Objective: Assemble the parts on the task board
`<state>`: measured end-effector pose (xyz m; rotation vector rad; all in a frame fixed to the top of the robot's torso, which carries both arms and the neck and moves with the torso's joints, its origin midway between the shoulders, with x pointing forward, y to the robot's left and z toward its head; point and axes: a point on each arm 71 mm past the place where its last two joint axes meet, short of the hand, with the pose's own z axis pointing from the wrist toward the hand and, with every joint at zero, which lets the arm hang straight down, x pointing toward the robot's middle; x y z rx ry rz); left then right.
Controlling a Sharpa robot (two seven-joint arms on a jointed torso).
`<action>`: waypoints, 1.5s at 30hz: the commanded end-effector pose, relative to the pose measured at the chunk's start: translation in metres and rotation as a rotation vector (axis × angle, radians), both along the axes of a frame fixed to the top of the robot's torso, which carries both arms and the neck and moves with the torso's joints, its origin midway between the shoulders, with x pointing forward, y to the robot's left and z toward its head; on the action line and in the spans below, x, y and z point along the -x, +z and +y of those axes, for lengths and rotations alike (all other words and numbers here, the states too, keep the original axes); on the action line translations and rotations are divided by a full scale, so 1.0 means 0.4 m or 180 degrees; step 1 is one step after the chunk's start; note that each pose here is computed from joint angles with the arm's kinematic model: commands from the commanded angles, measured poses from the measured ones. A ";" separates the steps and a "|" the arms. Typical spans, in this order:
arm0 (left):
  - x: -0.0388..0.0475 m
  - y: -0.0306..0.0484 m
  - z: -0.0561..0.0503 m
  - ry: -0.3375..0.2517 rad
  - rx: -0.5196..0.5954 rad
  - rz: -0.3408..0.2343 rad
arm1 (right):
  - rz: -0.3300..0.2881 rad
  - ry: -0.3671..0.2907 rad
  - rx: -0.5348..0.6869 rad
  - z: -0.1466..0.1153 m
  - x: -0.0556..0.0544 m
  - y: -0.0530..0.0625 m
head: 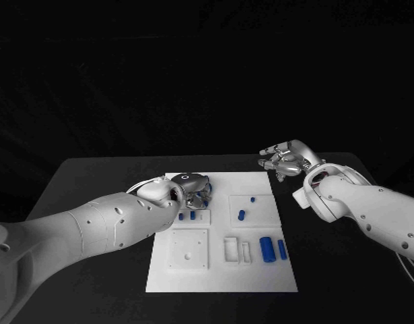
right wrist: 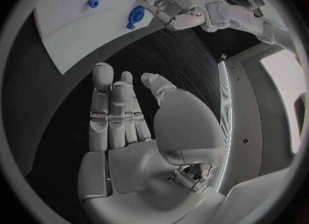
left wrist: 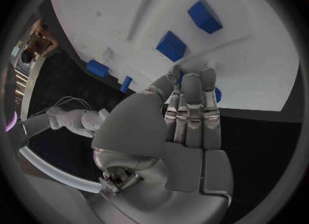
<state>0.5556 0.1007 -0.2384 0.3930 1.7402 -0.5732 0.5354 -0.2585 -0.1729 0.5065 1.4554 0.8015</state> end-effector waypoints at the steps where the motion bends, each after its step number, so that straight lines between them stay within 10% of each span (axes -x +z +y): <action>1: 0.004 -0.011 -0.003 -0.0015 -0.0064 0.0101 | -0.0022 0.0030 -0.0007 0.004 0.001 0.001; 33: -0.001 -0.003 0.021 0.0119 0.0198 0.0075 | -0.0029 0.0028 -0.0008 0.004 0.001 0.002; 45: -0.014 0.050 0.063 0.0388 0.0639 0.0195 | -0.0026 0.0009 0.0001 -0.004 0.001 0.002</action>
